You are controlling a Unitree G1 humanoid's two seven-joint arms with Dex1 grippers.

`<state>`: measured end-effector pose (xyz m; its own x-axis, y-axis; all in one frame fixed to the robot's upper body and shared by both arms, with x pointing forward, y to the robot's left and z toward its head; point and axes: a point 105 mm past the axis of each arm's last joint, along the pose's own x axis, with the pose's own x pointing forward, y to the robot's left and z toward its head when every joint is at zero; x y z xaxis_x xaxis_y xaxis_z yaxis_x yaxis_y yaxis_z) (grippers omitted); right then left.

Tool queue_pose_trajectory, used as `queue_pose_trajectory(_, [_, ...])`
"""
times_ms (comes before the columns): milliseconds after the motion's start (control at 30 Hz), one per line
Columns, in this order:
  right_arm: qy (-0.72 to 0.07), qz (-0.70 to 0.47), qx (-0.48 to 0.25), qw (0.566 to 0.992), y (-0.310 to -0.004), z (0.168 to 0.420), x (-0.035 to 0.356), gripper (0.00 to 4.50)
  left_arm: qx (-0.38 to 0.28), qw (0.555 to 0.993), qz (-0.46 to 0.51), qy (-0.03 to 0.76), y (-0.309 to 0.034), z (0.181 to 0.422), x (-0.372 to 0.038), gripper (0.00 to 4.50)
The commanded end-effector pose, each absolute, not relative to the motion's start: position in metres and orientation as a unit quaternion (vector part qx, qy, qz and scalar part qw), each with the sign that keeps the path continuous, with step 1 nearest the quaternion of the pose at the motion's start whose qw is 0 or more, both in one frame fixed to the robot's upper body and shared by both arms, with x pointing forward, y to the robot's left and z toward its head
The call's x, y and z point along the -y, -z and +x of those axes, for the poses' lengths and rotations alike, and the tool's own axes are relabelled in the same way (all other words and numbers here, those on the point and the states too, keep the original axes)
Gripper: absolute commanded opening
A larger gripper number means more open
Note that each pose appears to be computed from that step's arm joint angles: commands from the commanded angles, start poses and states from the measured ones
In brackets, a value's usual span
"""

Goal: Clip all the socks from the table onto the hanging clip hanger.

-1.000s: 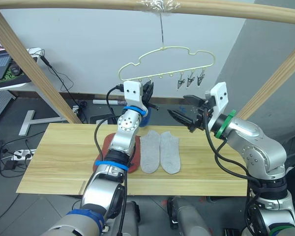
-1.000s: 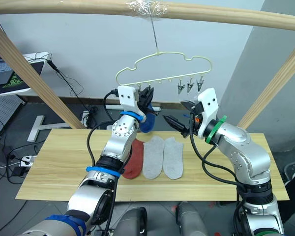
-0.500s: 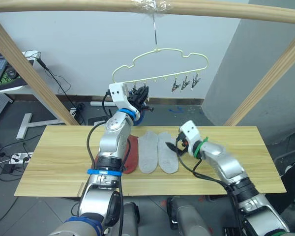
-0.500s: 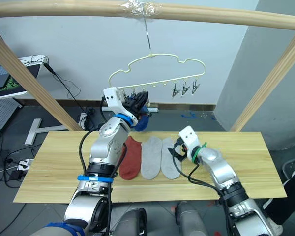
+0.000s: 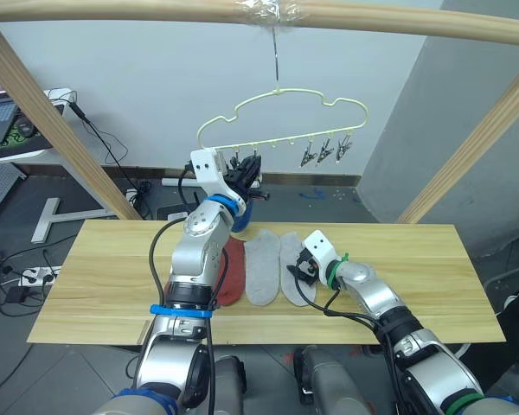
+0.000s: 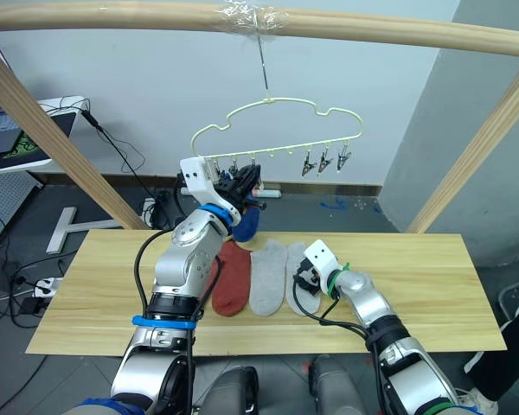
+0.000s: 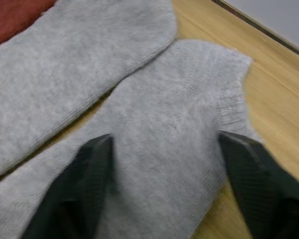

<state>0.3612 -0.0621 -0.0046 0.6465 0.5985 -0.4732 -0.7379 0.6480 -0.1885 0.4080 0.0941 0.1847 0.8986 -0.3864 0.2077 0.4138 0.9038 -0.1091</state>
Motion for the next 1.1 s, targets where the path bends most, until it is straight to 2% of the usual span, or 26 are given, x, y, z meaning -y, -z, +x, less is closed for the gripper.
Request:
queue_pose_trajectory(33, [-0.381, -0.203, -0.234, 0.871, 0.031, 0.345, 0.082, 2.1, 0.082, 0.973, -0.07, 0.205, -0.181, 0.407, -0.095, 0.04])
queue_pose_trajectory(233, [-0.39, -0.217, -0.211, 0.87, 0.02, 0.338, 0.099, 0.03, 0.072, 0.97, -0.082, 0.218, -0.178, 0.404, -0.092, 0.04])
queue_pose_trajectory(367, [-0.388, -0.228, -0.194, 0.872, 0.008, 0.337, 0.109, 0.03, 0.06, 0.965, -0.099, 0.235, -0.176, 0.401, -0.09, 0.04])
queue_pose_trajectory(467, [-0.41, -0.249, -0.106, 0.871, -0.038, 0.336, 0.104, 0.03, 0.017, 0.947, -0.182, 0.263, -0.171, 0.397, -0.09, 0.04])
queue_pose_trajectory(533, [-0.422, -0.247, -0.06, 0.87, -0.067, 0.331, 0.096, 0.03, 0.001, 0.941, -0.199, 0.273, -0.17, 0.394, -0.091, 0.04])
queue_pose_trajectory(633, [-0.422, -0.242, -0.048, 0.872, -0.081, 0.327, 0.092, 0.03, -0.009, 0.935, -0.219, 0.279, -0.171, 0.392, -0.092, 0.04])
queue_pose_trajectory(733, [-0.412, -0.231, -0.014, 0.881, -0.107, 0.327, 0.082, 0.03, -0.014, 0.919, -0.256, 0.299, -0.176, 0.387, -0.087, 0.04])
queue_pose_trajectory(867, [-0.403, -0.211, 0.01, 0.891, -0.128, 0.329, 0.069, 0.03, -0.024, 0.917, -0.254, 0.307, -0.172, 0.381, -0.082, 0.04])
queue_pose_trajectory(1100, [-0.398, -0.202, 0.025, 0.895, -0.141, 0.333, 0.06, 0.03, -0.029, 0.912, -0.261, 0.314, -0.172, 0.376, -0.079, 0.04])
